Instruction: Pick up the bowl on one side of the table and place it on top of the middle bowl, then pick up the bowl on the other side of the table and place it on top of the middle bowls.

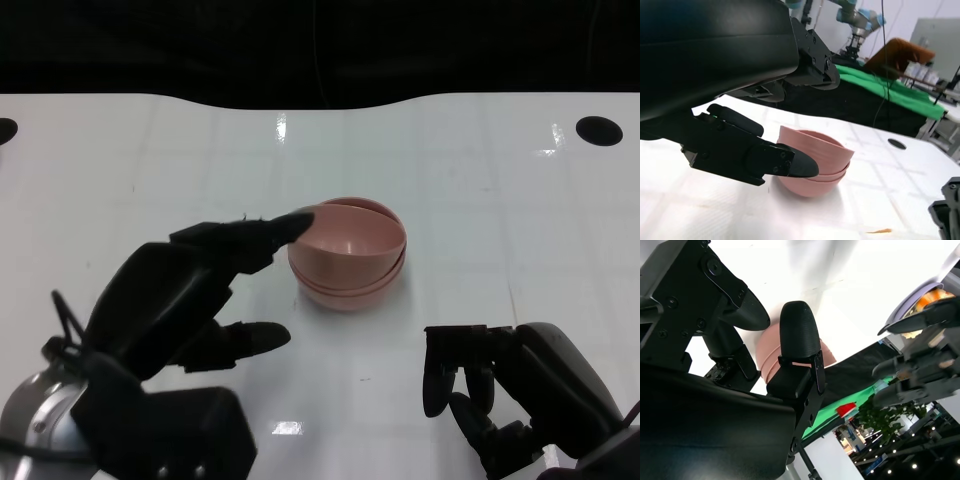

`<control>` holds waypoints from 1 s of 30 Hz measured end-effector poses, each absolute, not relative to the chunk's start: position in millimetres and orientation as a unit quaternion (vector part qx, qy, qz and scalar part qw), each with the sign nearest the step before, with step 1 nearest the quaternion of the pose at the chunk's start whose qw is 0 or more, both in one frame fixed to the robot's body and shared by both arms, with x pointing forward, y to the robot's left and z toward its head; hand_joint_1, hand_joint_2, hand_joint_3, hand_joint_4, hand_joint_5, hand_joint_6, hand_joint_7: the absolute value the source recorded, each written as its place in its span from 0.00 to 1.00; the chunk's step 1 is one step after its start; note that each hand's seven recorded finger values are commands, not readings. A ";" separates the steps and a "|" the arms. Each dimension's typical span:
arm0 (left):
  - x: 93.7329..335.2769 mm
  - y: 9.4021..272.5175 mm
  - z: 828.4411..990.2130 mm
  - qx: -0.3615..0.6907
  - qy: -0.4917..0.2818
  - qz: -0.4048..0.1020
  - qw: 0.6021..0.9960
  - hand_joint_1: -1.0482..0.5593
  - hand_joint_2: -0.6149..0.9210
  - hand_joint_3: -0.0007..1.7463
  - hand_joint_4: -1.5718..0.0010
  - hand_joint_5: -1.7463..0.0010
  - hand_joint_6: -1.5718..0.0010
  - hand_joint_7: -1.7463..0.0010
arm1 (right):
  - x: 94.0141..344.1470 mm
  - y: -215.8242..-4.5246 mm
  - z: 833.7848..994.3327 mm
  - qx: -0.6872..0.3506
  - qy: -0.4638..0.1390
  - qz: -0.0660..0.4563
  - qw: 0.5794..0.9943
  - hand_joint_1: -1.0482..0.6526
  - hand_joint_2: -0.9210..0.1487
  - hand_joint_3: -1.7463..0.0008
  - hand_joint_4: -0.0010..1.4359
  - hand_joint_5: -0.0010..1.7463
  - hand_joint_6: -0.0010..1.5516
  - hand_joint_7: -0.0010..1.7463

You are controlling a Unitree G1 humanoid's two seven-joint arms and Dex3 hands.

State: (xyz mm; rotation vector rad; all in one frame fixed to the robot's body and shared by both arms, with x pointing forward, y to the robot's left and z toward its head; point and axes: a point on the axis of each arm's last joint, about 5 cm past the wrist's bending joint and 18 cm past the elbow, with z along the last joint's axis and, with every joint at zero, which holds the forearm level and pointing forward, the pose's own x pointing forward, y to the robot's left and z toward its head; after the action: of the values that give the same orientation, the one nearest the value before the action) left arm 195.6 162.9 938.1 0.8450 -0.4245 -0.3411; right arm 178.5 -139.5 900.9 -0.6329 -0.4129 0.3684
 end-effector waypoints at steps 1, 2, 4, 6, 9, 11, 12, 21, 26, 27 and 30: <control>190.4 166.3 936.8 0.396 -0.204 -0.158 0.881 0.42 1.00 0.18 0.87 0.54 0.70 0.96 | 178.2 -139.5 900.8 -0.307 -0.199 0.178 0.913 0.58 0.80 0.01 0.69 1.00 0.56 0.88; 185.3 169.6 935.4 0.386 -0.204 -0.152 0.886 0.43 1.00 0.18 0.86 0.52 0.69 0.96 | 177.8 -139.4 901.0 -0.307 -0.199 0.178 0.913 0.58 0.80 0.01 0.68 1.00 0.56 0.88; 175.8 176.1 932.1 0.372 -0.203 -0.144 0.894 0.44 1.00 0.19 0.86 0.45 0.66 0.95 | 177.2 -139.0 901.6 -0.306 -0.201 0.178 0.913 0.58 0.80 0.01 0.68 1.00 0.56 0.88; 168.0 182.1 928.4 0.361 -0.203 -0.136 0.900 0.45 1.00 0.19 0.85 0.42 0.64 0.94 | 177.1 -138.4 901.8 -0.305 -0.201 0.179 0.913 0.58 0.79 0.01 0.68 1.00 0.56 0.88; 159.4 187.5 924.3 0.335 -0.203 -0.122 0.912 0.47 1.00 0.18 0.82 0.36 0.59 0.92 | 177.1 -137.9 902.0 -0.305 -0.202 0.179 0.913 0.58 0.79 0.02 0.68 1.00 0.56 0.88; 154.8 188.4 921.7 0.305 -0.202 -0.112 0.924 0.50 1.00 0.18 0.79 0.28 0.60 0.75 | 177.0 -137.7 902.7 -0.305 -0.203 0.179 0.913 0.58 0.79 0.02 0.68 1.00 0.55 0.88; 152.0 188.6 920.2 0.287 -0.199 -0.104 0.931 0.50 1.00 0.17 0.76 0.26 0.64 0.62 | 177.0 -137.6 903.2 -0.305 -0.204 0.178 0.913 0.58 0.79 0.02 0.68 1.00 0.55 0.88; 135.0 196.1 914.1 0.237 -0.173 -0.056 0.954 0.60 0.79 0.63 0.49 0.11 0.50 0.31 | 177.0 -137.5 904.0 -0.307 -0.198 0.179 0.913 0.58 0.76 0.05 0.66 1.00 0.54 0.88; 130.6 200.6 911.8 0.226 -0.158 -0.042 0.960 0.59 0.70 0.77 0.42 0.05 0.48 0.18 | 177.2 -136.7 903.7 -0.311 -0.198 0.181 0.912 0.57 0.74 0.06 0.67 1.00 0.54 0.87; 130.2 201.1 911.5 0.225 -0.156 -0.040 0.961 0.58 0.69 0.77 0.42 0.05 0.48 0.17 | 177.1 -136.7 903.7 -0.312 -0.198 0.181 0.911 0.57 0.74 0.06 0.67 1.00 0.54 0.87; 129.9 202.4 910.9 0.226 -0.152 -0.038 0.961 0.58 0.69 0.77 0.41 0.04 0.48 0.14 | 176.9 -137.0 903.8 -0.316 -0.203 0.180 0.909 0.58 0.74 0.06 0.68 1.00 0.54 0.88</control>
State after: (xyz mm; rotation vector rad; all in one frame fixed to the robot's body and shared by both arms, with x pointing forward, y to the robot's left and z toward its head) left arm 129.9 202.4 910.9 0.4582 -0.3075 -0.0763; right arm 176.9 -137.0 903.8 -0.6524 -0.4182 0.3717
